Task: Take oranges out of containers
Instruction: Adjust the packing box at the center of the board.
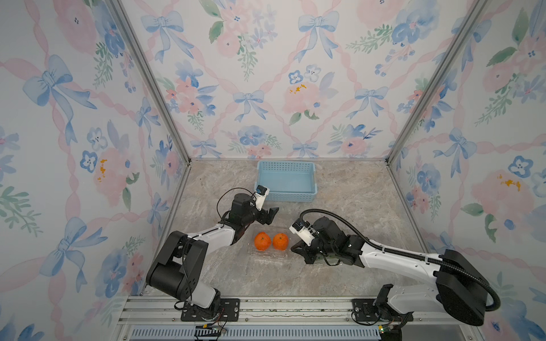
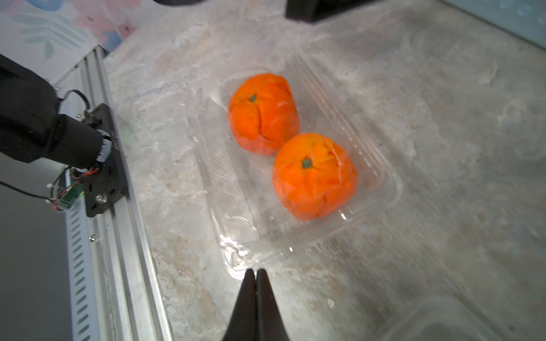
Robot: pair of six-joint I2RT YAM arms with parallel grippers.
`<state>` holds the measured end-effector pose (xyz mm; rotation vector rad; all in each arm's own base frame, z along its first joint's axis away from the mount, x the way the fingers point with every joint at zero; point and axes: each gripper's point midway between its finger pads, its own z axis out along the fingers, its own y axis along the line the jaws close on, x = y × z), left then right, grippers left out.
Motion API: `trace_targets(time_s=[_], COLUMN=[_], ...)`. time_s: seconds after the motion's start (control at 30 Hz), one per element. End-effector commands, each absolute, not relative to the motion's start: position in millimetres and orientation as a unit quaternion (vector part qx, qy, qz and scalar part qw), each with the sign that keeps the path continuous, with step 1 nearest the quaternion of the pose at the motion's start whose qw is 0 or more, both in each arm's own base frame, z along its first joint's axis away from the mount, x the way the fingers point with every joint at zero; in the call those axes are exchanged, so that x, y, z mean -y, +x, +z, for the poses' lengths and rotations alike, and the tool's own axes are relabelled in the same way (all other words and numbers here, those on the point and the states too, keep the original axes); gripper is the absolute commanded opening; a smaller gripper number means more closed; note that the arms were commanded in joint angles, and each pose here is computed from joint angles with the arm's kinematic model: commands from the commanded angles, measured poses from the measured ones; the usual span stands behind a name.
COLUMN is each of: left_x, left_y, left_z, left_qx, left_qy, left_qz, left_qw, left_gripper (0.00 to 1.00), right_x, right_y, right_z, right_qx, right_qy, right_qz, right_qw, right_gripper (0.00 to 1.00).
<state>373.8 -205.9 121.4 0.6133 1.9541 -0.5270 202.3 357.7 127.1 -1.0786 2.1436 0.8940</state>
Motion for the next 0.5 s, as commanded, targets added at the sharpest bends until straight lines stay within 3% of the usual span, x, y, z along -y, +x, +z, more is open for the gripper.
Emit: trace_targets(time_s=[0.0,0.23,0.47], left_x=[215,225,229], left_y=[369,361,347], left_z=[106,86,84], left_qx=[-0.816,-0.827,-0.827], left_qy=[0.259,0.259,0.258], left_qz=[-0.24,-0.27,-0.287], left_qw=[0.459,0.421,0.409], left_gripper=[0.89,0.89,0.89], right_x=[-378,-398,-398], right_y=[180,162,199], right_z=[126,97,75], right_qx=[-0.783,-0.787,-0.818], right_qy=[-0.431,-0.427,-0.402], right_qz=[0.361,0.374,0.306], right_qw=[0.267,0.241,0.275], right_gripper=[0.0,0.0,0.0])
